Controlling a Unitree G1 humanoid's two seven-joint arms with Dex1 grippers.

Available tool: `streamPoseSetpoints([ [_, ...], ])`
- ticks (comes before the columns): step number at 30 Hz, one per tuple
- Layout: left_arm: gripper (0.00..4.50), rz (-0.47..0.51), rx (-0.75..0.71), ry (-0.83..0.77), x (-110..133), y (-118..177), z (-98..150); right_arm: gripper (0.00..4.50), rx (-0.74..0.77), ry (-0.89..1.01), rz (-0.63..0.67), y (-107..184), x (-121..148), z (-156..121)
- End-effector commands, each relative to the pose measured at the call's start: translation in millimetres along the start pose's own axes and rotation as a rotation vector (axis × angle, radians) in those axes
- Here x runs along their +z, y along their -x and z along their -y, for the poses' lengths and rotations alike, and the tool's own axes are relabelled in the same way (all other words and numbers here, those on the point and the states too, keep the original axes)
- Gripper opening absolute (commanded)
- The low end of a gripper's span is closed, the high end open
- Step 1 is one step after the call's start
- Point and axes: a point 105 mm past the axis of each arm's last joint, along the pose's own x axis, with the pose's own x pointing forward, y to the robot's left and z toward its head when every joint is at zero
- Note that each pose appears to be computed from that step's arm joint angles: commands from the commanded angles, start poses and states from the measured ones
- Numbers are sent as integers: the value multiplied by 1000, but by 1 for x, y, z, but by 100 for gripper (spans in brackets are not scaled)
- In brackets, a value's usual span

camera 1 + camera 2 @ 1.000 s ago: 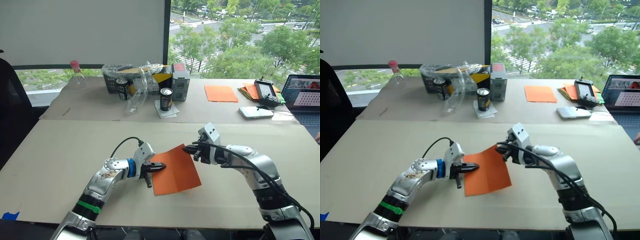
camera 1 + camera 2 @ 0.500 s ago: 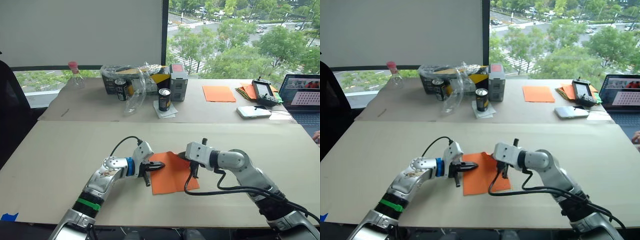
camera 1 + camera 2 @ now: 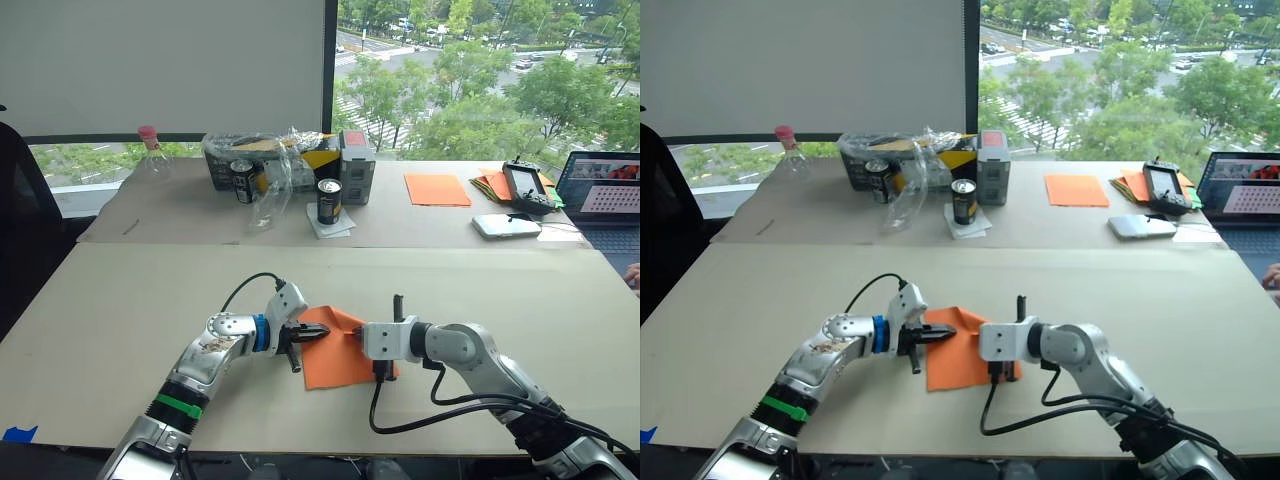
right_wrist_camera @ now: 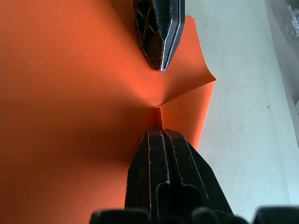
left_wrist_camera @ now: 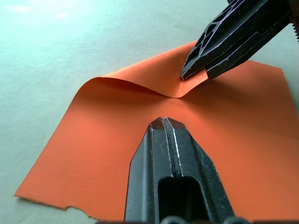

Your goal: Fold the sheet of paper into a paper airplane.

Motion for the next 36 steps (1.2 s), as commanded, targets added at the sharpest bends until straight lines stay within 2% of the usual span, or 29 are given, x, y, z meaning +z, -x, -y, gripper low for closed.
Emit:
streamPoseSetpoints([
  [1, 0, -71, 48, 22, -16, 5, -8, 3, -5, 18, 0, -2, 0, 1],
  [15, 0, -65, 46, 22, -16, 5, -7, 3, -17, -11, -58, -8, -15, 1],
  [36, 0, -54, 41, 20, -13, 0, -5, 3, 106, 5, -40, -22, -7, -31],
])
